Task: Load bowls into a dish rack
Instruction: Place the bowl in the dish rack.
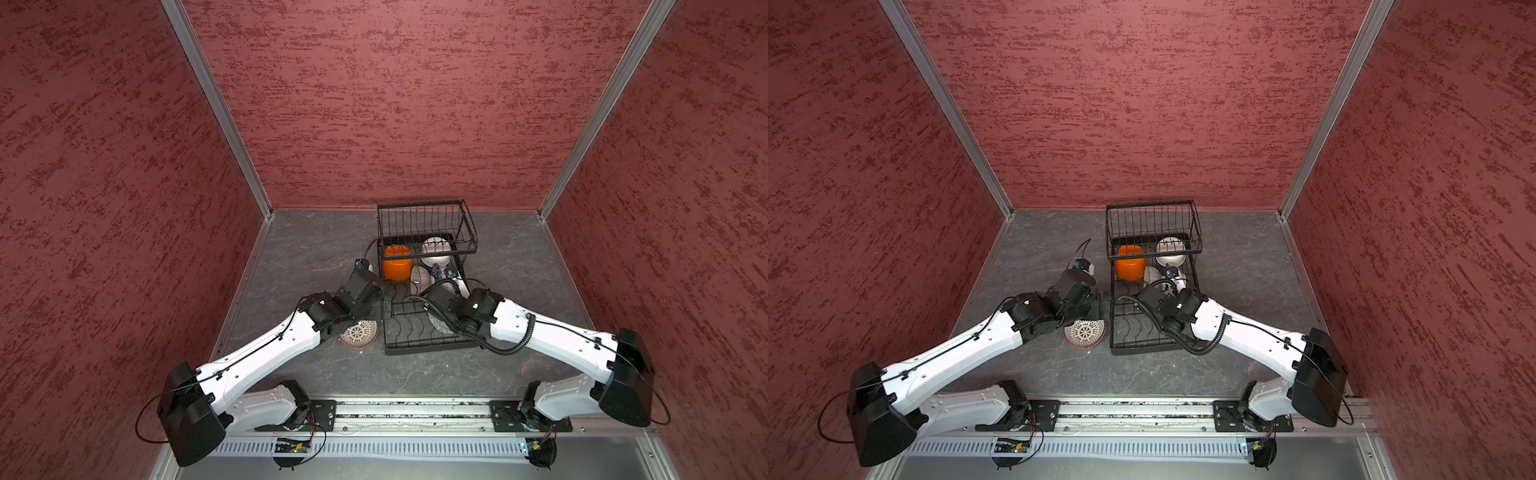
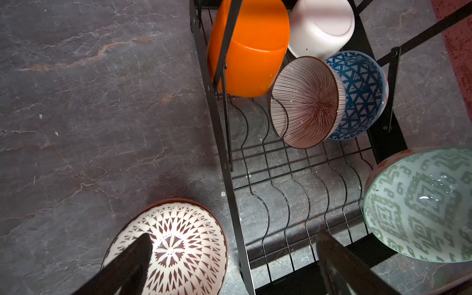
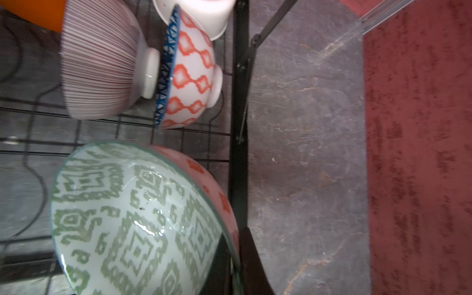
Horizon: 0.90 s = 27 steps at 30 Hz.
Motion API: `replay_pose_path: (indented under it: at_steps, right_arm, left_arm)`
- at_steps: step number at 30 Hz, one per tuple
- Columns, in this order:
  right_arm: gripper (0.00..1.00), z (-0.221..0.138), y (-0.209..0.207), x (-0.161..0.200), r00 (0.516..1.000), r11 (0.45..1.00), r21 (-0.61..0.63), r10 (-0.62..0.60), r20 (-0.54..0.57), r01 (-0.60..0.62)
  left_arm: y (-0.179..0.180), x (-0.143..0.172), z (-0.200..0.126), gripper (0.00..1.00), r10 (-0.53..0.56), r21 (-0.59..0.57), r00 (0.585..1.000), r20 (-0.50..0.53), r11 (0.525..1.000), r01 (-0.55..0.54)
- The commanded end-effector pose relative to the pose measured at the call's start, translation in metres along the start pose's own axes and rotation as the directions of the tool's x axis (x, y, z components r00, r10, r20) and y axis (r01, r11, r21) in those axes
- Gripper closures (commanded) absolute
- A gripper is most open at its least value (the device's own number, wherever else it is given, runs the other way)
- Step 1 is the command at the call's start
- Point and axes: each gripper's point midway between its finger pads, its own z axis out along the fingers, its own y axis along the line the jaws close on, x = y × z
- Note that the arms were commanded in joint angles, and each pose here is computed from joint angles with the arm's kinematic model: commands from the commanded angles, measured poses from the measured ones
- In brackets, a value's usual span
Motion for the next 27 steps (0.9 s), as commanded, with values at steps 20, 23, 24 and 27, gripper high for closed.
replay_pose_path:
  at_steps: [20, 23, 24, 27]
  right_arm:
    - [1.0, 0.009, -0.032, -0.019, 0.979, 0.921, 0.35, -0.199, 0.036, 0.174]
    - [1.0, 0.012, -0.028, -0.019, 0.976, 0.916, 0.353, -0.214, 0.027, 0.191]
    - [1.0, 0.013, -0.026, -0.019, 0.975, 0.915, 0.351, -0.219, 0.025, 0.197]
    - [1.0, 0.016, -0.024, -0.018, 0.973, 0.91, 0.357, -0.232, 0.016, 0.211]
  left_arm:
    - [0.016, -0.01, 0.001, 0.0, -0.046, 0.036, 0.999, 0.024, 0.998, 0.045]
    - [0.018, -0.01, 0.001, 0.0, -0.05, 0.035, 0.998, 0.024, 0.998, 0.049]
    - [0.02, -0.01, 0.002, 0.0, -0.054, 0.029, 0.998, 0.022, 0.998, 0.053]
    - [0.024, -0.011, 0.0, 0.0, -0.06, 0.023, 0.998, 0.023, 0.998, 0.059]
